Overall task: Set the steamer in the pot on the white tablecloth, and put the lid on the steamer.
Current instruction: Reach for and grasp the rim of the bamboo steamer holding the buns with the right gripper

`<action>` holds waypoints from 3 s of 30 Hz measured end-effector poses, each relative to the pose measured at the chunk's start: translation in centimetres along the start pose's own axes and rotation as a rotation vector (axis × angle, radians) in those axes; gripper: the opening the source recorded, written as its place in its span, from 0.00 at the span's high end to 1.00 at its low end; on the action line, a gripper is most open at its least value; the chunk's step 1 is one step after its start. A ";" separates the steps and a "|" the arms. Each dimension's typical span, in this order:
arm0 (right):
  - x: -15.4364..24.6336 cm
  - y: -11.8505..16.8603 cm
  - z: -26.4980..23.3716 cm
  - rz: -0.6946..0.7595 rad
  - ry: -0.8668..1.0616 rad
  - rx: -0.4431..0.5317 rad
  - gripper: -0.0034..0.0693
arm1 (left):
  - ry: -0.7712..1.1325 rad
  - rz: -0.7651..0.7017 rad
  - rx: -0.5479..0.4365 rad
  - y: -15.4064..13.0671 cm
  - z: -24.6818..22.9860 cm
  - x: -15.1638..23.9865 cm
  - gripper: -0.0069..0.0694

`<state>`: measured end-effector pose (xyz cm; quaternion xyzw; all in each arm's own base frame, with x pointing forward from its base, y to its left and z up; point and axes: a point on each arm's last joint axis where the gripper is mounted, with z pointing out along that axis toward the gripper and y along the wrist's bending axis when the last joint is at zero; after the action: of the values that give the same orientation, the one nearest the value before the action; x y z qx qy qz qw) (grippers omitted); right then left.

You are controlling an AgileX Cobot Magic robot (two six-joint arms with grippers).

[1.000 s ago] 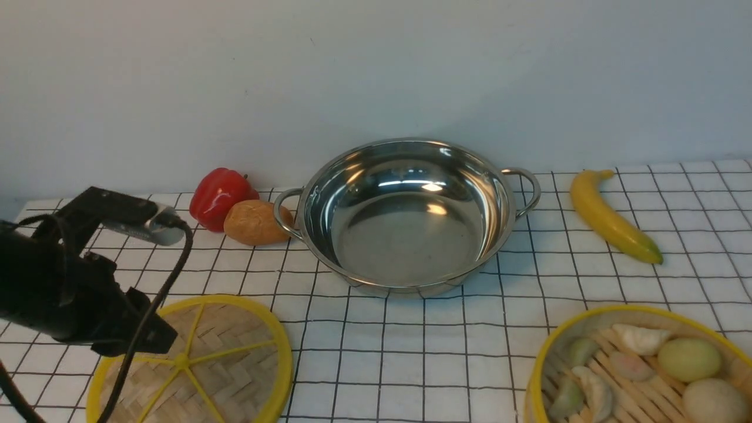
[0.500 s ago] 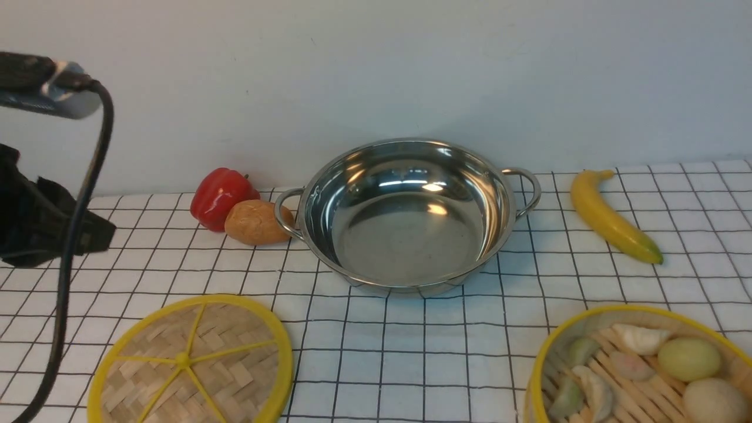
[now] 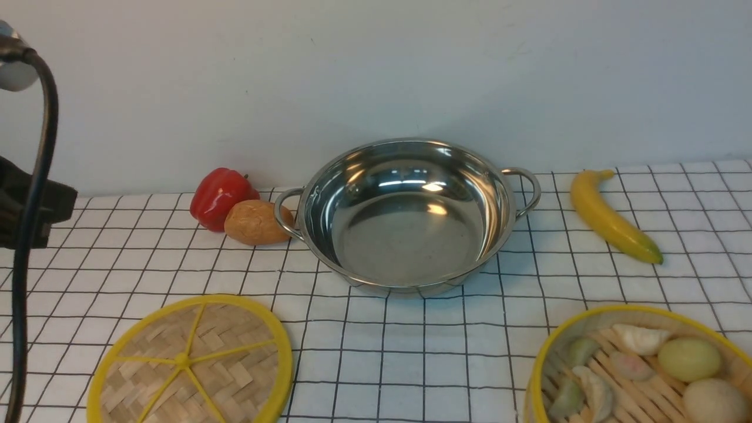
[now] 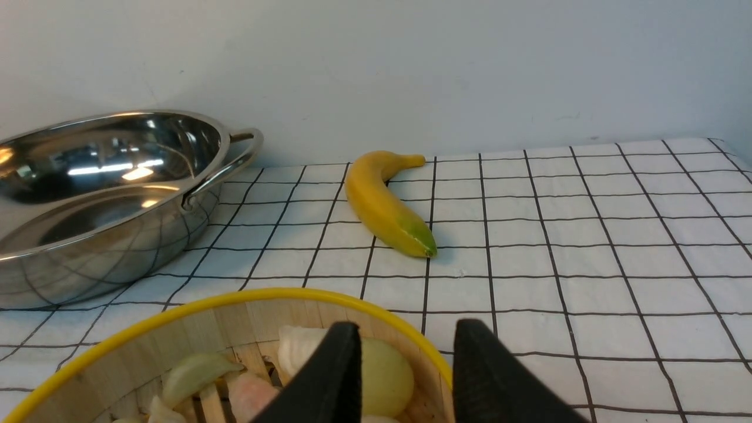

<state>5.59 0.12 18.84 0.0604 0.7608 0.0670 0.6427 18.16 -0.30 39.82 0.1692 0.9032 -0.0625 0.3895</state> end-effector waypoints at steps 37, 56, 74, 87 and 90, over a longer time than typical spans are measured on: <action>-8.1 2.4 -2.8 0.393 -0.163 -0.231 0.62 | -0.121 -0.039 -0.030 0.4 0.2 -1.2 0.61; -11.1 8.2 5.2 -0.278 0.853 -0.421 0.57 | -0.121 -0.039 -0.030 0.4 0.2 -1.2 0.59; -5.1 11.9 10.9 -0.539 1.102 -0.580 0.33 | 0.032 -0.118 -0.383 3.5 -0.4 0.4 0.69; -0.6 14.8 11.6 -0.657 1.227 -0.483 0.33 | -0.010 -0.151 -0.420 3.8 -0.6 0.1 0.67; -0.3 14.8 11.8 -0.659 1.236 -0.477 0.33 | -0.012 -0.157 -0.411 3.8 -0.5 0.1 0.66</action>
<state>17.36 14.94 19.89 -0.3613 0.9274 0.0557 0.0794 19.07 3.37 40.16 0.0148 0.9050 0.0918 0.4152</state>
